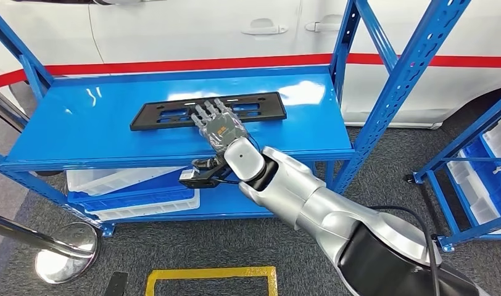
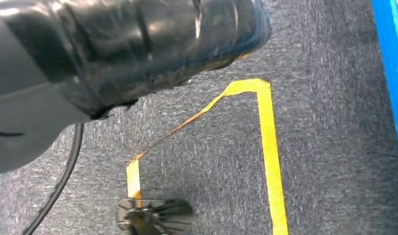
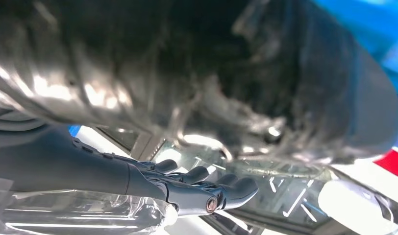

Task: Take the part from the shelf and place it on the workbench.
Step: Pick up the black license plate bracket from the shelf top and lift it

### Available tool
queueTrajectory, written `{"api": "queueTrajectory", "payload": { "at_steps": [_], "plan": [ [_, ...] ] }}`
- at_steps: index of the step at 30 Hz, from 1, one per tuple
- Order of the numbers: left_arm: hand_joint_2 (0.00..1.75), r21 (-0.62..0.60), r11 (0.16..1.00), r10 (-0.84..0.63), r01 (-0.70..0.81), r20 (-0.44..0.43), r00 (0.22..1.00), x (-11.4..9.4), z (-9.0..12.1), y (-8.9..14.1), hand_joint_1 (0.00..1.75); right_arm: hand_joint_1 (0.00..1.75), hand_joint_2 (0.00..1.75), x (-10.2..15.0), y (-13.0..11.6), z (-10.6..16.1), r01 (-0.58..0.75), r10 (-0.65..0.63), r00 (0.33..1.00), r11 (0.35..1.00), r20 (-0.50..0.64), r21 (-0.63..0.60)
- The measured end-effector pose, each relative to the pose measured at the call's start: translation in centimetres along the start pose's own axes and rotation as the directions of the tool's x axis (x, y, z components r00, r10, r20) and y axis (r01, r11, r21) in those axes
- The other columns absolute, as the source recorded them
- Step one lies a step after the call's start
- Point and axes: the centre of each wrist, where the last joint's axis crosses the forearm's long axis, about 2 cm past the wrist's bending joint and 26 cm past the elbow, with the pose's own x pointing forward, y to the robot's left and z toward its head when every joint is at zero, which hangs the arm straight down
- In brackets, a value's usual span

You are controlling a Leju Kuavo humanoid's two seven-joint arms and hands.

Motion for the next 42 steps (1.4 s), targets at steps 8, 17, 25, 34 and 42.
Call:
{"api": "queueTrajectory", "payload": {
  "at_steps": [8,17,25,34,42],
  "plan": [
    [0.0,0.007,1.0,-0.003,0.003,-0.007,1.0,-0.1,0.0,0.0,0.0,0.0,0.0,0.4,0.3,0.1,0.001,-0.001,1.0,1.0,0.005,0.011],
    [0.0,0.01,1.0,0.003,-0.003,-0.006,1.0,0.0,0.0,0.0,0.0,0.0,0.0,0.8,1.0,0.3,0.007,-0.008,1.0,0.999,0.02,0.04],
    [0.0,-0.004,1.0,0.011,-0.011,-0.006,1.0,0.1,0.0,-0.2,0.0,0.0,0.0,1.4,1.2,0.4,0.026,-0.028,0.999,0.998,0.036,0.058],
    [0.0,-0.01,1.0,0.014,-0.014,-0.007,1.0,0.0,0.0,-0.2,0.0,0.0,0.0,1.8,1.7,0.5,0.019,-0.024,0.998,0.995,0.053,0.093],
    [0.0,-0.013,1.0,0.014,-0.014,-0.002,1.0,0.1,0.0,-0.2,0.0,0.0,0.0,1.7,1.6,0.4,0.004,-0.011,0.998,0.993,0.06,0.116]
  ]
}}
